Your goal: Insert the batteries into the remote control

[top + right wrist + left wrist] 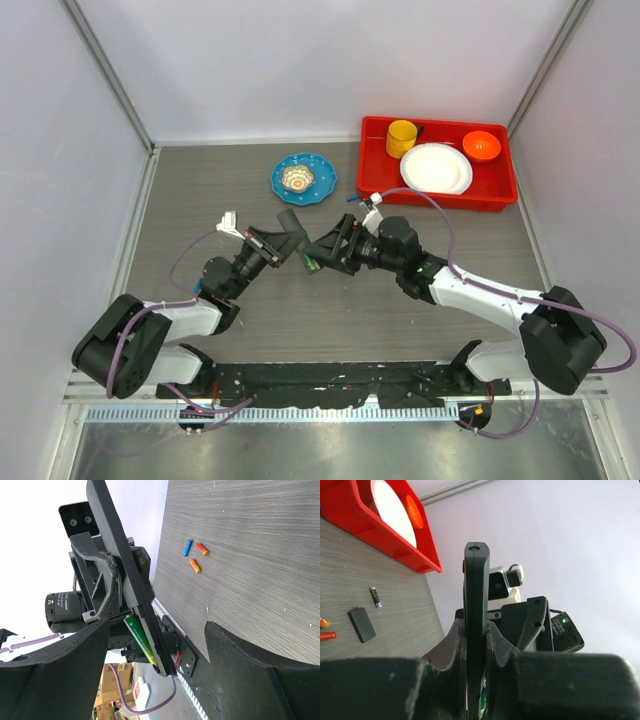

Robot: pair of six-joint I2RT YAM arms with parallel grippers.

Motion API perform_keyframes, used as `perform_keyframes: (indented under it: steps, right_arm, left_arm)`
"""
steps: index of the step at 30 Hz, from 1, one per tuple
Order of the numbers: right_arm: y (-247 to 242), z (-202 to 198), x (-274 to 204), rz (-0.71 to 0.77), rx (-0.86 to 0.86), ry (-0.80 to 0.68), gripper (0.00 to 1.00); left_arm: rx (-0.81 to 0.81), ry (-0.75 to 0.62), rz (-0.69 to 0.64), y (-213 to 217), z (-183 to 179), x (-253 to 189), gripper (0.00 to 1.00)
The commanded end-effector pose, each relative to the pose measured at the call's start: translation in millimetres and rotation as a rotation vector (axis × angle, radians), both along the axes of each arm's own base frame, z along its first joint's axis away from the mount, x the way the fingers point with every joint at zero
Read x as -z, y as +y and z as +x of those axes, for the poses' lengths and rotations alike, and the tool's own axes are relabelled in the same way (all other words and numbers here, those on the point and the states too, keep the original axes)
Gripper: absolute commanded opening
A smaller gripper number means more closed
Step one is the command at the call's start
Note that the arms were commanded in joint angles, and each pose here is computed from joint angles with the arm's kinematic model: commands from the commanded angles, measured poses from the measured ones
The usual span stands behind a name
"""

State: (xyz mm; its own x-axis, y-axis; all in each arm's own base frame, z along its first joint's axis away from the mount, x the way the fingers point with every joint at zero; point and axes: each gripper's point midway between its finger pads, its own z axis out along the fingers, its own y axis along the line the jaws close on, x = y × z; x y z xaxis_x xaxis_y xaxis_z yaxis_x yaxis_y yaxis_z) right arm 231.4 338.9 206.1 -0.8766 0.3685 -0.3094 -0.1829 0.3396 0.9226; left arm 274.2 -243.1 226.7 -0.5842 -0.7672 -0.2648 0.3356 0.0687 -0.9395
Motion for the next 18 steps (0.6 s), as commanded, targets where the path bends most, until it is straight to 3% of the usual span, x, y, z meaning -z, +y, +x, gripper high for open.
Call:
perform_keyframes:
  steps: [1, 18]
  right_arm:
    - [4.2, 5.0, -17.0, 0.059, 0.003, -0.032, 0.81]
    - [5.8, 7.5, -7.7, 0.057, 0.011, -0.007, 0.78]
  left_arm:
    - [0.009, -0.265, -0.152, 9.6, -21.0, -75.1, 0.0]
    - [0.01, -0.272, -0.16, 9.6, -22.1, -79.0, 0.0]
